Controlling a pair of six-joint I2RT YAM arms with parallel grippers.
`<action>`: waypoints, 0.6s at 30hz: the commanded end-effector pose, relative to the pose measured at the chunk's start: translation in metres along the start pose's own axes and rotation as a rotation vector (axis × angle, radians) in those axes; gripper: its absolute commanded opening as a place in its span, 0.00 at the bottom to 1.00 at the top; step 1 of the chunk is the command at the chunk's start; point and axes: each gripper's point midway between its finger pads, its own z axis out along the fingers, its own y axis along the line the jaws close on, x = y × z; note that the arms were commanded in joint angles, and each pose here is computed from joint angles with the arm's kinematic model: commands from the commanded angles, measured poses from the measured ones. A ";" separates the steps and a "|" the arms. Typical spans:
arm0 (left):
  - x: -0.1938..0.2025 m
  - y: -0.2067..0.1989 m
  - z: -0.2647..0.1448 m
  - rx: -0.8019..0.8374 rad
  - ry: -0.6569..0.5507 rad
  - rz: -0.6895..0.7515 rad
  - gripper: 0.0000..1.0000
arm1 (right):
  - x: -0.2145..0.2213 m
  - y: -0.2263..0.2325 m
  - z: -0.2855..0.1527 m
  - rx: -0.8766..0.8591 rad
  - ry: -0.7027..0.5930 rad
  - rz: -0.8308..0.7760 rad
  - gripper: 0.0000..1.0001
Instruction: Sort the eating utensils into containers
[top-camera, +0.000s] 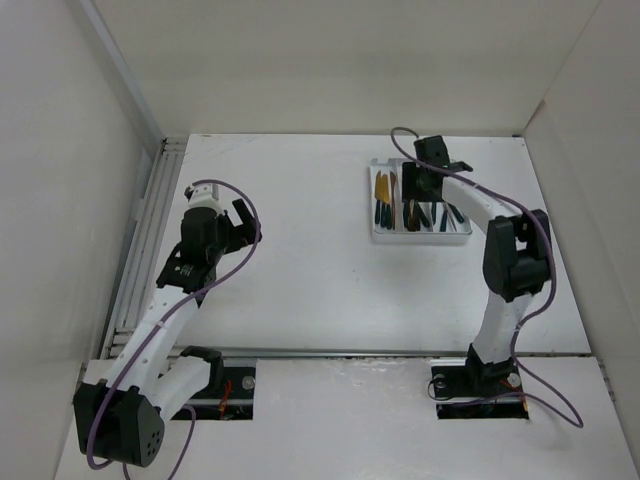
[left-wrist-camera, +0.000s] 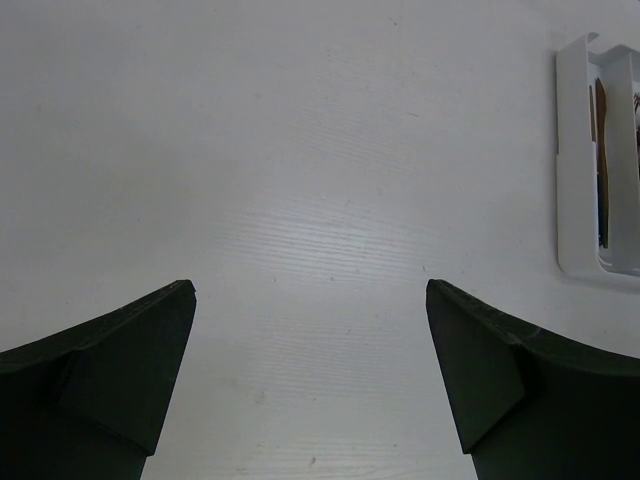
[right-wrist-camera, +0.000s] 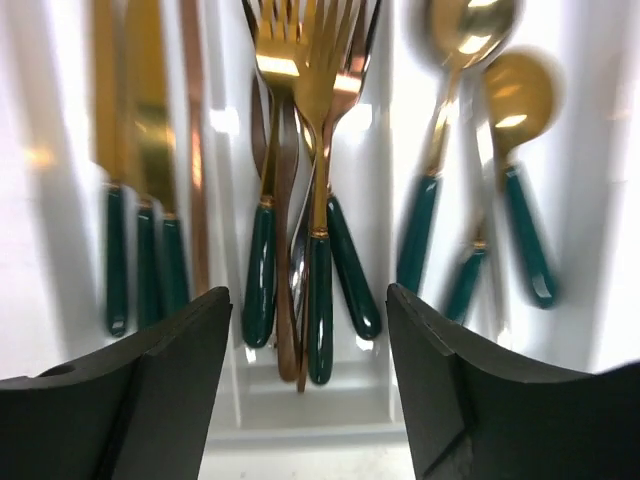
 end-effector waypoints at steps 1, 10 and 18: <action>-0.010 -0.005 -0.003 0.027 -0.042 -0.015 1.00 | -0.087 -0.015 -0.085 -0.004 -0.270 0.067 0.70; -0.006 -0.001 -0.007 0.025 -0.061 -0.026 1.00 | -0.095 -0.163 -0.169 0.293 -0.388 0.338 0.88; 0.017 0.010 -0.011 0.023 -0.057 -0.026 1.00 | -0.019 -0.282 -0.247 0.595 -0.538 0.720 1.00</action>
